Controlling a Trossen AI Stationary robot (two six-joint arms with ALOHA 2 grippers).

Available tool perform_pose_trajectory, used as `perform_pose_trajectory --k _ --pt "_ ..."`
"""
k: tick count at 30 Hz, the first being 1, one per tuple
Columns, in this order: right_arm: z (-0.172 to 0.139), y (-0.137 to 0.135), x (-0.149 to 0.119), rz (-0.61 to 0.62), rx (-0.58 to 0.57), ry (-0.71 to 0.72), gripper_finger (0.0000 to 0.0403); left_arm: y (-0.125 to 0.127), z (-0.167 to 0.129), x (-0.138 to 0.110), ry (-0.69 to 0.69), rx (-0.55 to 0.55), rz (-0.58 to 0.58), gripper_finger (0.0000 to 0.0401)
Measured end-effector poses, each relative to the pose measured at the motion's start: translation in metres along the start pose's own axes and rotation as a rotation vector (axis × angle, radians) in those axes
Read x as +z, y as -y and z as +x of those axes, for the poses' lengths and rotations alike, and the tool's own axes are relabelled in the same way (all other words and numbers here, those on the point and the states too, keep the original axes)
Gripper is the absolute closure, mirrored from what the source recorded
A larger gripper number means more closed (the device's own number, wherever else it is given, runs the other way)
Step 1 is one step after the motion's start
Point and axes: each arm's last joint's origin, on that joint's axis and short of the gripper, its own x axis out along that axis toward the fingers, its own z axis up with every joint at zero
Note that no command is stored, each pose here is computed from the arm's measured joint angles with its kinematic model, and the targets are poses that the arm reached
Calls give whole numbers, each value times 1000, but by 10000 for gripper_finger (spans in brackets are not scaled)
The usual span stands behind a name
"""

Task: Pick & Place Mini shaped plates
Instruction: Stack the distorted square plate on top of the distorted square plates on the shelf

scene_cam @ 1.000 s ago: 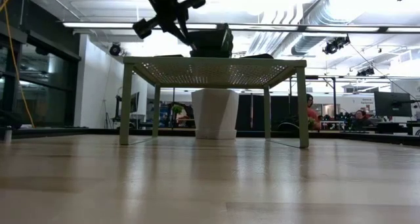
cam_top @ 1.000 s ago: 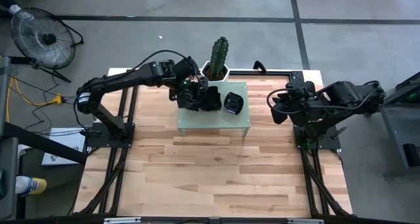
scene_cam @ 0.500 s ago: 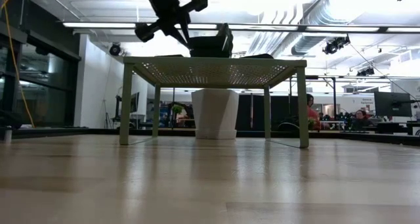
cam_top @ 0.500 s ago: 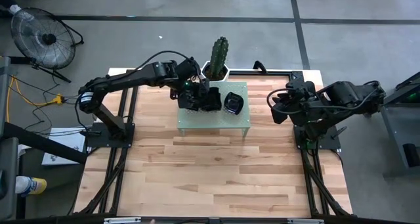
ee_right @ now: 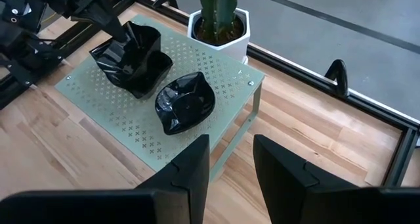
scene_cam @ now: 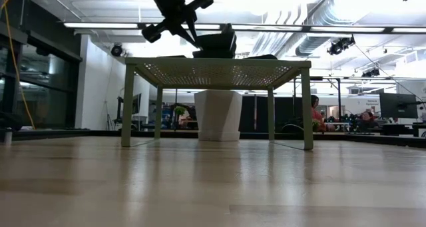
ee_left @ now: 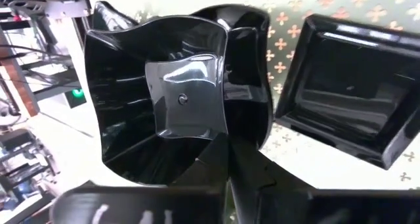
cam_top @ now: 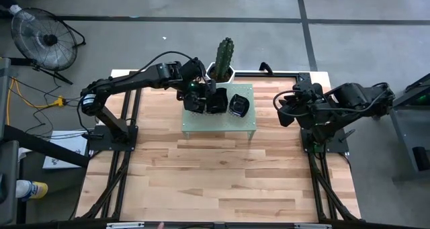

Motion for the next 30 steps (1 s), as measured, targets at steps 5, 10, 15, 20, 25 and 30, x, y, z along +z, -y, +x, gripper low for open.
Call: perform_pose_trajectory --k 5,10,15,20,25,30 --pt "0 0 0 11 4 -9 289 -1 0 0 7 10 0 373" --pt "0 0 0 11 7 -17 289 -1 0 0 -3 6 0 348" --pt "0 0 0 11 8 -17 289 0 0 0 -5 5 0 344" --pt "0 0 -1 11 10 -22 289 0 0 -1 -17 1 -10 343" --pt "0 0 -1 11 10 -23 289 1 0 -1 -43 -20 -32 343" --pt "0 0 -1 11 10 -23 289 0 0 1 -30 -14 -48 343"
